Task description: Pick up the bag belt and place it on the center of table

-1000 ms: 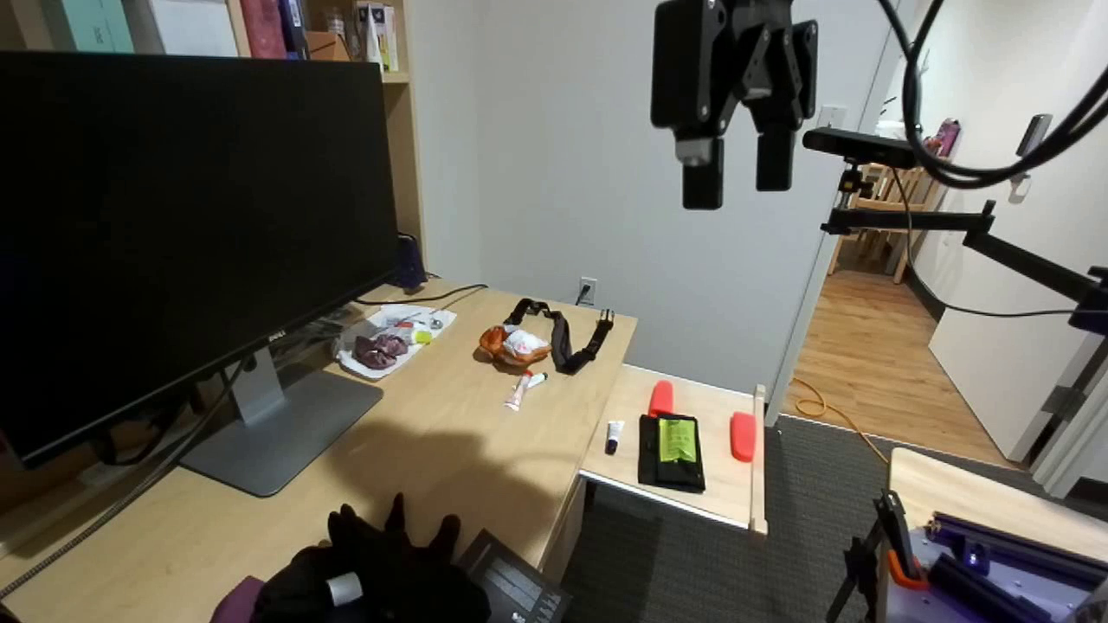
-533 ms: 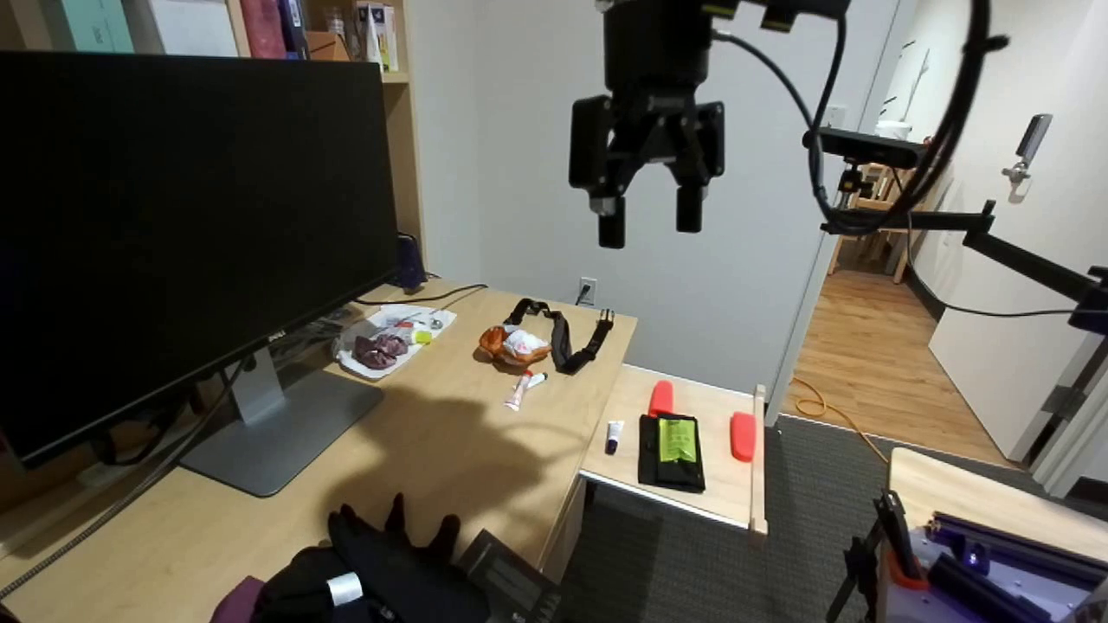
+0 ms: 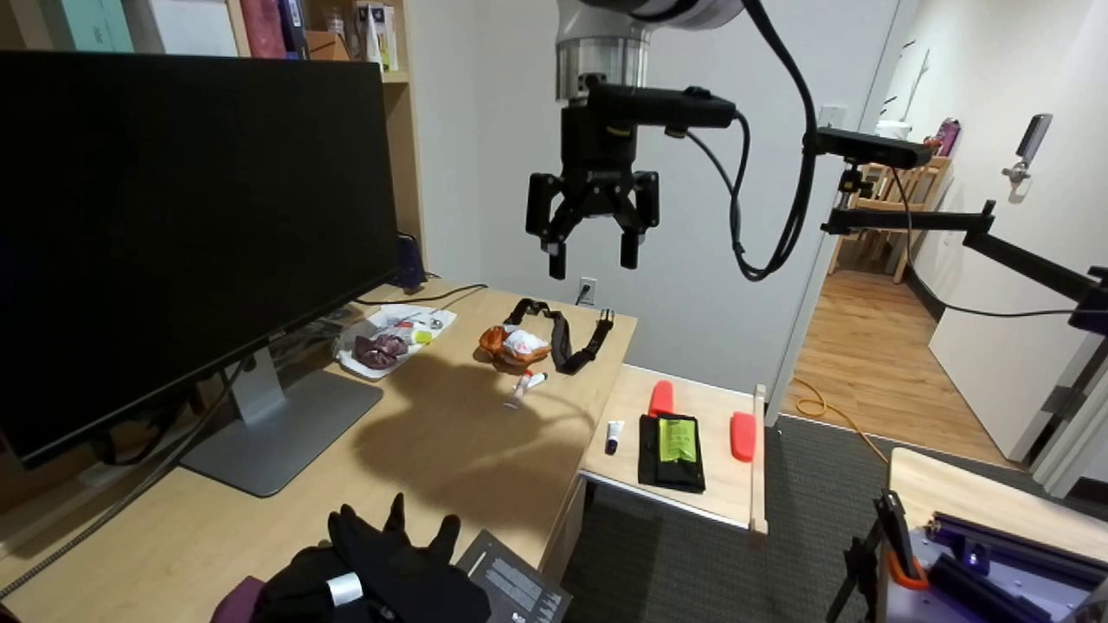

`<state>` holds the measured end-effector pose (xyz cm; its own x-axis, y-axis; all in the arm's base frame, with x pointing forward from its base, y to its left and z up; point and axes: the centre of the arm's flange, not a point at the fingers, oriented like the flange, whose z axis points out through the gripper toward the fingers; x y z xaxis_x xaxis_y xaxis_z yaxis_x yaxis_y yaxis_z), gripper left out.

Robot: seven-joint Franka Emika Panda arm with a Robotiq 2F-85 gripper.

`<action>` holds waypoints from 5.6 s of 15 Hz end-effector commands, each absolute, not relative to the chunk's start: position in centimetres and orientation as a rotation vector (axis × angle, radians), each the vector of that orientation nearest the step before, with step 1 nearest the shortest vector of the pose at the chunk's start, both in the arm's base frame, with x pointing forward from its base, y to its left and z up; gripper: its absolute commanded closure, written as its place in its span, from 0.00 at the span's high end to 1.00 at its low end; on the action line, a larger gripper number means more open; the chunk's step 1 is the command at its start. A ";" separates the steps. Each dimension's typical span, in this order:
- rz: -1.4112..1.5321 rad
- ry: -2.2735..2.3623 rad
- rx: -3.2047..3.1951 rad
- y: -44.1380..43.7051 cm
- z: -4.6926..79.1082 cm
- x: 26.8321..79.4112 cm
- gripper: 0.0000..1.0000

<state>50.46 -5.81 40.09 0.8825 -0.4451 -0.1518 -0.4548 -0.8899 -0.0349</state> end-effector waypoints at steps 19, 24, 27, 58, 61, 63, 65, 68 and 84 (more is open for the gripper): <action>0.124 1.707 -2.613 -20.7 31.9 51.4 1.00; 0.091 1.747 -2.603 -20.6 31.8 52.8 1.00; 0.142 1.761 -2.611 -22.6 31.3 55.7 1.00; 0.094 1.956 -2.679 -37.0 13.5 64.8 1.00; 0.038 1.937 -2.673 -37.8 12.3 65.2 1.00; 0.001 1.933 -2.636 -38.2 11.7 65.6 1.00; -0.013 1.938 -2.596 -38.5 11.1 66.0 1.00; -0.010 1.922 -2.569 -38.7 10.1 66.4 1.00; -0.150 1.789 -2.464 -40.1 9.9 66.1 1.00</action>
